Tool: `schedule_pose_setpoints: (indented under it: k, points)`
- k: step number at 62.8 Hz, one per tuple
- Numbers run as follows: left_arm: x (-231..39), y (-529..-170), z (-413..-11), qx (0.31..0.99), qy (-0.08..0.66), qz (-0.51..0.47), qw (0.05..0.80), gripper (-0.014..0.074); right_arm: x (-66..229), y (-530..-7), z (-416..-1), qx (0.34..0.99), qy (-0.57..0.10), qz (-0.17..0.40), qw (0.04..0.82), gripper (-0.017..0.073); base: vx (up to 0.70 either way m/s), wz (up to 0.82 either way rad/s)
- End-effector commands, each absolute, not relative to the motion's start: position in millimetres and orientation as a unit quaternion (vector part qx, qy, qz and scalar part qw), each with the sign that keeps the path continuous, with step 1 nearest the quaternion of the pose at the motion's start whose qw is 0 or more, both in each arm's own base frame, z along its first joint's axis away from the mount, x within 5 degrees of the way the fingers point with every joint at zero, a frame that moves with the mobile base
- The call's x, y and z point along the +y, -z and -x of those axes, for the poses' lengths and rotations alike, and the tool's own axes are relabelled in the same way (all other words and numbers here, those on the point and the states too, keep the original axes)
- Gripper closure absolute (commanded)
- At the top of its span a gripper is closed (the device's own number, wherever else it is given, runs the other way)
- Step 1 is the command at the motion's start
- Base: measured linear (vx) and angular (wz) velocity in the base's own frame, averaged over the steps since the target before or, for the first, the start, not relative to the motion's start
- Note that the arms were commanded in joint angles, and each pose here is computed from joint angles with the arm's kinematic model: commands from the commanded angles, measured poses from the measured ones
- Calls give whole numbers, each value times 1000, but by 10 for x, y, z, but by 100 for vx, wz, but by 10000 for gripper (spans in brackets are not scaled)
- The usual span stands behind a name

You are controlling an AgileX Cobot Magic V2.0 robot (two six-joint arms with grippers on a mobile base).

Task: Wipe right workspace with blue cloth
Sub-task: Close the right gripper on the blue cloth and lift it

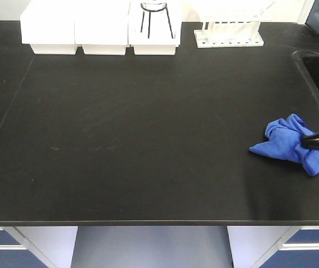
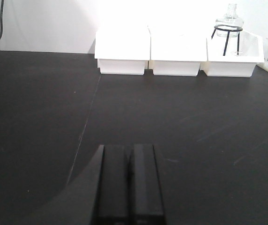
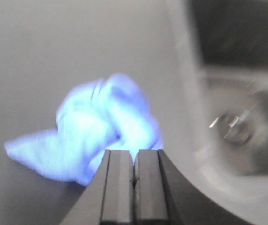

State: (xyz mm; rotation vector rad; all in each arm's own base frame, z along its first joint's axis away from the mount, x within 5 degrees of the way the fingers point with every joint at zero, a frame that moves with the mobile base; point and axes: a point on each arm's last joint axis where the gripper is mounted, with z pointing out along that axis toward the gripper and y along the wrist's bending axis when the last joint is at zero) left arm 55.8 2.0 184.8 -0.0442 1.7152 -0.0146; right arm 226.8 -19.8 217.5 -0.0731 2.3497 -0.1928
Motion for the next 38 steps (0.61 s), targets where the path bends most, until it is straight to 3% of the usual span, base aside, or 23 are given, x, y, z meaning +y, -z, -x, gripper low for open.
schedule_pose_setpoints:
  k: [1, 15, 20, 38]
  points:
    - [12, -1827, -566, 734, 12, 19, 678, 599, -186, -2204, -2425, 910, 73, 47, 407, 444, 0, 0]
    - [12, -1827, -566, 734, 12, 19, 678, 599, -150, -1990, -2600, 908, 55, 69, 409, 207, 0, 0]
    - [12, -1827, -566, 734, 12, 19, 678, 599, -149, -1930, -2667, 911, 41, 50, 407, 137, 0, 0]
    - [12, -1827, -566, 734, 12, 19, 678, 599, -204, -1902, -3112, 922, 50, 36, 383, 110, 0, 0]
